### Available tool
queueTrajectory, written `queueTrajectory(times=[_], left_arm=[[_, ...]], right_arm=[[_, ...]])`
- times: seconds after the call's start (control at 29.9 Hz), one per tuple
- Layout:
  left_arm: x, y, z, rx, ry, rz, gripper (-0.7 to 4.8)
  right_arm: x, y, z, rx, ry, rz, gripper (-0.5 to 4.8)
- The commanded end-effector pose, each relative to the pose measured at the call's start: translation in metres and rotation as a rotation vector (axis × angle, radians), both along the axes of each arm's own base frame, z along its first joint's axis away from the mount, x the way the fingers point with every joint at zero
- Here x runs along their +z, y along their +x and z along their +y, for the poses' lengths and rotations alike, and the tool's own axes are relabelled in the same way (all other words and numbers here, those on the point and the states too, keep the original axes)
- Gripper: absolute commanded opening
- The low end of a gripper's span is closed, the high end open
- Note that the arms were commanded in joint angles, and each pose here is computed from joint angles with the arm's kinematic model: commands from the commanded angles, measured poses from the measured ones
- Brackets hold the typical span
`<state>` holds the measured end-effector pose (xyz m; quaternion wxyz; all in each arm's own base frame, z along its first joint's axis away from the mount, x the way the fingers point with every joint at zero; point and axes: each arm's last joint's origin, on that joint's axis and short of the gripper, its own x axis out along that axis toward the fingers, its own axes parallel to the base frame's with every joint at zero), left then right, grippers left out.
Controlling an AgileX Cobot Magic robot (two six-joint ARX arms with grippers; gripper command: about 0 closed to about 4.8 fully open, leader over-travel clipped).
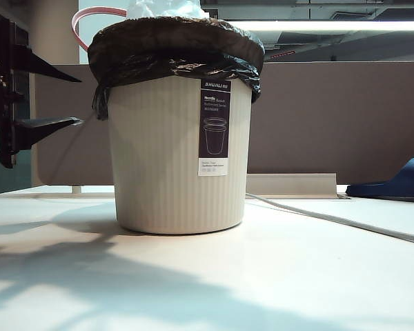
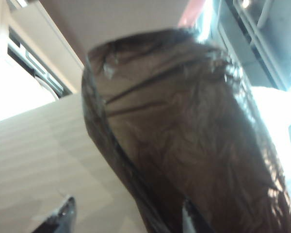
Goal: Open the ring lid of the trash can, pull out the black garbage bag inside, and place it on the table.
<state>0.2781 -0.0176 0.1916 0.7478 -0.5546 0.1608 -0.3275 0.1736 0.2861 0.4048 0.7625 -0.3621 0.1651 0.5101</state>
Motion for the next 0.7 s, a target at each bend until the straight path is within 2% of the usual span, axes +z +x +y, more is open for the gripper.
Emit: queueTrajectory(times=[0.03,0.3,0.43,0.7], left_arm=[[0.002,0.006,-0.001,0.004,-0.019,-0.005,2.81],[0.003,0.009,-0.001,0.018,-0.023,-0.013,2.81],[0.002,0.019,-0.008,0.009,-0.041,0.002,2.81],[0.009,0.033,-0.022,0.008,-0.056,-0.027,2.78]], right_arm=[[0.002,0.001,0.003,0.002,0.013,-0.033,1.45],[-0.038,0.02,0.045,-0.029,-0.108,-0.148,1.45],[-0.038,0.019,0.053,-0.029,-0.071,-0.172,1.45],[-0.039,0.019,0.052,-0.045,-0.089,-0.168,1.44]])
